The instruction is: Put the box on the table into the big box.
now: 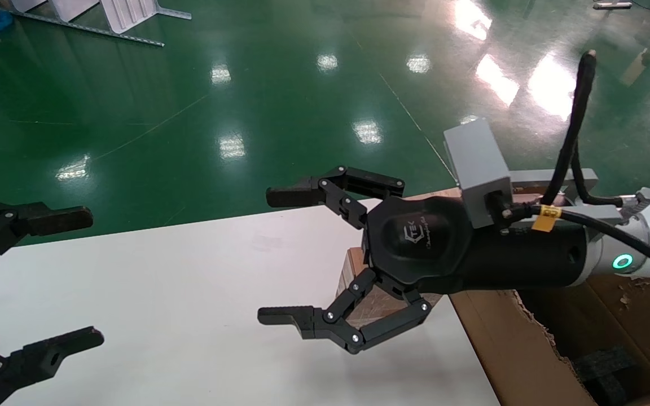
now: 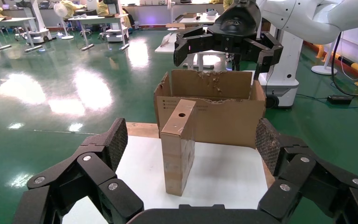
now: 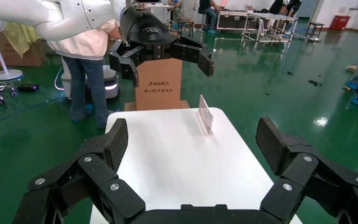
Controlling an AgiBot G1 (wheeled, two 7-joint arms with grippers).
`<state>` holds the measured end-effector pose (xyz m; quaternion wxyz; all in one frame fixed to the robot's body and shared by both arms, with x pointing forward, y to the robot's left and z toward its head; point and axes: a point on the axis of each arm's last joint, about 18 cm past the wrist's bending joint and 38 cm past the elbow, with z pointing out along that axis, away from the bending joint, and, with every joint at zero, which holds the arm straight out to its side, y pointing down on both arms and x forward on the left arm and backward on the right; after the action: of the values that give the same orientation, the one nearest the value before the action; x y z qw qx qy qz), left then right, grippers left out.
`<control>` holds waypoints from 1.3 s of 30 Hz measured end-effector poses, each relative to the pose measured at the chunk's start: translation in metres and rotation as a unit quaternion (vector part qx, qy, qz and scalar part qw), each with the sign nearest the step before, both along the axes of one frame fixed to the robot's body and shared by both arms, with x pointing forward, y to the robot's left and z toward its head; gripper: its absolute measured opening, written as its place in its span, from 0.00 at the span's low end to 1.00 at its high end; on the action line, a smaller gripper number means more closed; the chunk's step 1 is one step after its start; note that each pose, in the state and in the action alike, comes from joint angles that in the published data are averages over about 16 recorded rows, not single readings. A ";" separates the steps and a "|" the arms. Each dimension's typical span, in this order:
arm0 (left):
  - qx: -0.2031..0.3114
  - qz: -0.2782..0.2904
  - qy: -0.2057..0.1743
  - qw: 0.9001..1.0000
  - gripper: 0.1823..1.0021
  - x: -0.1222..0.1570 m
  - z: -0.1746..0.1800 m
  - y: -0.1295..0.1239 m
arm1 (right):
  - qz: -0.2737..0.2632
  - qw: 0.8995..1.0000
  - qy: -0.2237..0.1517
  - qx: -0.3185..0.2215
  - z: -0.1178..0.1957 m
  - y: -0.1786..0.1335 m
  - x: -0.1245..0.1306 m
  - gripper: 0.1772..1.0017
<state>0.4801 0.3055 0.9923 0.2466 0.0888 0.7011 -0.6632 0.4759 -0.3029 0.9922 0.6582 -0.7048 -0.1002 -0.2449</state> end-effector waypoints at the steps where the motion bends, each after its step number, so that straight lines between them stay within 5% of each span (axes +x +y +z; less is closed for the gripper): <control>1: 0.000 0.000 0.000 1.000 1.00 0.000 0.000 0.000 | 0.000 1.000 0.000 0.000 0.000 0.000 0.000 1.00; 23: 0.000 0.000 0.000 1.000 1.00 0.000 0.000 0.000 | 0.000 1.000 0.000 0.000 0.000 0.000 0.000 0.98; 39: 0.000 0.000 0.000 1.000 0.94 0.000 0.000 0.000 | 0.000 1.000 0.000 0.000 0.000 0.000 0.000 0.76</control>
<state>0.4801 0.3055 0.9923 0.2466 0.0888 0.7011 -0.6632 0.4759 -0.3029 0.9922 0.6582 -0.7048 -0.1002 -0.2449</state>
